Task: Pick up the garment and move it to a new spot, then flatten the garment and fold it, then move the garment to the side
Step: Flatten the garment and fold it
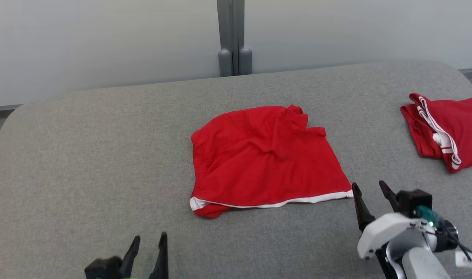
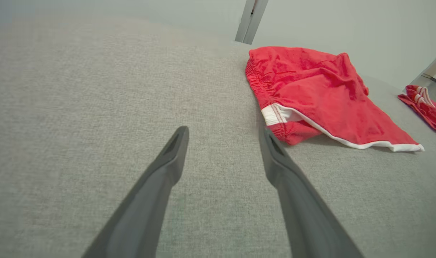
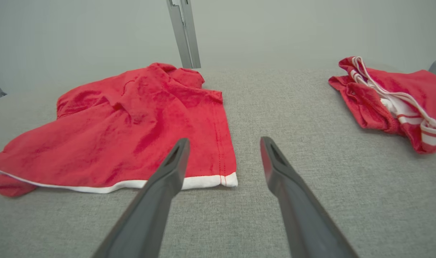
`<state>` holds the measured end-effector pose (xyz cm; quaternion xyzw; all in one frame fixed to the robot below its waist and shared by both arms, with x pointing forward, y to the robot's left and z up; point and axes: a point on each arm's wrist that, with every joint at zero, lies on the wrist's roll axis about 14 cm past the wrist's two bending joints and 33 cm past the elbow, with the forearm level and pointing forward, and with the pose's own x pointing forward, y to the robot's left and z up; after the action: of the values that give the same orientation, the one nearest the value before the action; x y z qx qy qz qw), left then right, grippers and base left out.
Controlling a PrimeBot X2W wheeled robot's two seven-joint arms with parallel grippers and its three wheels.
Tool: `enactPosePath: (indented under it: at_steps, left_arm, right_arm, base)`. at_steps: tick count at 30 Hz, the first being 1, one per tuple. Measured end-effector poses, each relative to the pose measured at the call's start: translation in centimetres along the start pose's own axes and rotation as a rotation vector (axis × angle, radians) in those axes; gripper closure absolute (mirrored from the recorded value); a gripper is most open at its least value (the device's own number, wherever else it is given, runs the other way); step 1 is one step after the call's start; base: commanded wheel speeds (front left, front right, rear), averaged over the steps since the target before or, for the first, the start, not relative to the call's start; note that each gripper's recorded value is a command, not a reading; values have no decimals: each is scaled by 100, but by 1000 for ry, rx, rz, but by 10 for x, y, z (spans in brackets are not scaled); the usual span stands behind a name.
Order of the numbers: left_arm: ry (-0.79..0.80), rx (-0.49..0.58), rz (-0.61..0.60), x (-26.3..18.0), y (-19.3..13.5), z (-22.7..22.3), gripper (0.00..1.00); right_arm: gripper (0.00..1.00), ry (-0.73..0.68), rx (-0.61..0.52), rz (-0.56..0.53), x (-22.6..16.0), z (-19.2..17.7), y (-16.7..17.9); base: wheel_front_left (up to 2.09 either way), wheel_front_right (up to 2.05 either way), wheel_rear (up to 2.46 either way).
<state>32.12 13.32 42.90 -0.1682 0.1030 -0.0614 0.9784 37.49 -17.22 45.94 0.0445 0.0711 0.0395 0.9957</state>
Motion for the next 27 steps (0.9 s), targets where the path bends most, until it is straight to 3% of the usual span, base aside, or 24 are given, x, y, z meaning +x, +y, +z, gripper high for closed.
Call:
enactPosePath:
  at_steps: [5, 10, 23, 27]
  left_arm:
    - [125, -43, -85, 37, -25, -8, 0]
    - [259, -94, -120, 56, -36, -25, 0]
    - [410, -163, -148, 73, -40, -47, 0]
    - [424, -233, -176, 80, -51, -47, 0]
  right_arm:
    - [0, 252, -42, -12, 24, -29, -7]
    - [0, 402, -74, -8, 34, -54, -8]
    - [0, 466, -35, 14, 47, -76, -2]
    - [0, 466, -22, 15, 51, -78, -2]
  base:
    - [0, 0, 0]
    - [0, 0, 0]
    - [0, 0, 0]
    - [0, 0, 0]
